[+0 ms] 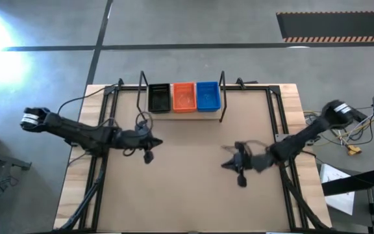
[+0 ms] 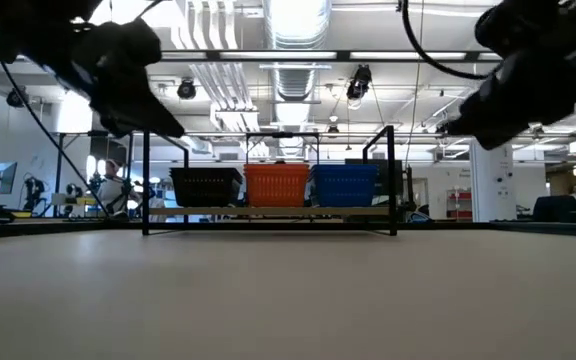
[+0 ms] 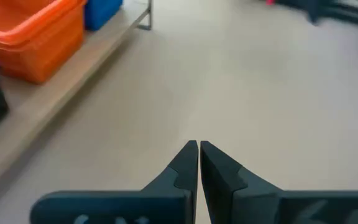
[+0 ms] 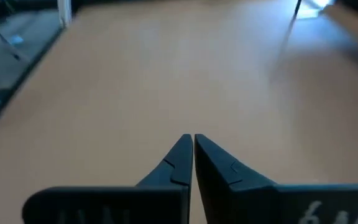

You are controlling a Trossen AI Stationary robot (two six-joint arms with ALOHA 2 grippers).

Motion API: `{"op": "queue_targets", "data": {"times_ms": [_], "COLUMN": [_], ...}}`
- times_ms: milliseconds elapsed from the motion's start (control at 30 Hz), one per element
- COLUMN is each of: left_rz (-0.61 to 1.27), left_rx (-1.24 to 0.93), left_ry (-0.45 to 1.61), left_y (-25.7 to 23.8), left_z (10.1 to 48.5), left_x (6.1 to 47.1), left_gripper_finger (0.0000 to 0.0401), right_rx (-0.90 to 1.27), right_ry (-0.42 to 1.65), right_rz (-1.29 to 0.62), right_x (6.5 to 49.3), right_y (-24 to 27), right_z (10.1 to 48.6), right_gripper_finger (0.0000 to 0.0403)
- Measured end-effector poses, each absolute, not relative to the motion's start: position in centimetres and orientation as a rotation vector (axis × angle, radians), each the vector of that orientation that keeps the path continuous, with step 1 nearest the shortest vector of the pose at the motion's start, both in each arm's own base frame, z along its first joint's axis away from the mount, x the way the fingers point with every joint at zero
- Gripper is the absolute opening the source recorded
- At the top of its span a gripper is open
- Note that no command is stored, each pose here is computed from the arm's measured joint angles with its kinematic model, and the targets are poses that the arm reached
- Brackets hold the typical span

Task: Stack baskets on shelf by color
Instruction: Return to Home Position

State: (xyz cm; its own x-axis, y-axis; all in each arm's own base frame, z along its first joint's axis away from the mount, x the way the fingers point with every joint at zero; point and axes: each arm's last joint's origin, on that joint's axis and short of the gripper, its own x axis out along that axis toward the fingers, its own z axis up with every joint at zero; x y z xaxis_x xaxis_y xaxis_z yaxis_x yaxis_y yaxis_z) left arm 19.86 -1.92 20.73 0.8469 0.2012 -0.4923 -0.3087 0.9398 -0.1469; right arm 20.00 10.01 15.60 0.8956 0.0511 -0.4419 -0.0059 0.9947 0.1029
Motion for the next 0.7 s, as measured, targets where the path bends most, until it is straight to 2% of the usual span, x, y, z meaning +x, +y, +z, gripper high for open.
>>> {"op": "queue_targets", "data": {"times_ms": [267, 500, 700], "left_rz": [0.244, 0.258, 0.314], "left_rx": [-0.231, -0.181, -0.168], "left_ry": [0.406, 0.276, 0.177], "left_y": [-1.8, -0.7, 0.8], "left_z": [20.5, 21.7, 20.8], "left_x": [17.6, 15.3, 12.8], "left_gripper_finger": [0.0001, 0.0001, 0.0001], "right_rx": [0.166, 0.203, 0.203], "right_ry": [0.250, 0.151, 0.014], "right_rz": [0.052, 0.046, 0.069], "right_x": [16.0, 13.1, 11.2], "right_y": [3.9, 2.4, 2.0], "right_z": [17.6, 17.4, 17.6], "right_gripper_finger": [0.0009, 0.0009, 0.0009]}}
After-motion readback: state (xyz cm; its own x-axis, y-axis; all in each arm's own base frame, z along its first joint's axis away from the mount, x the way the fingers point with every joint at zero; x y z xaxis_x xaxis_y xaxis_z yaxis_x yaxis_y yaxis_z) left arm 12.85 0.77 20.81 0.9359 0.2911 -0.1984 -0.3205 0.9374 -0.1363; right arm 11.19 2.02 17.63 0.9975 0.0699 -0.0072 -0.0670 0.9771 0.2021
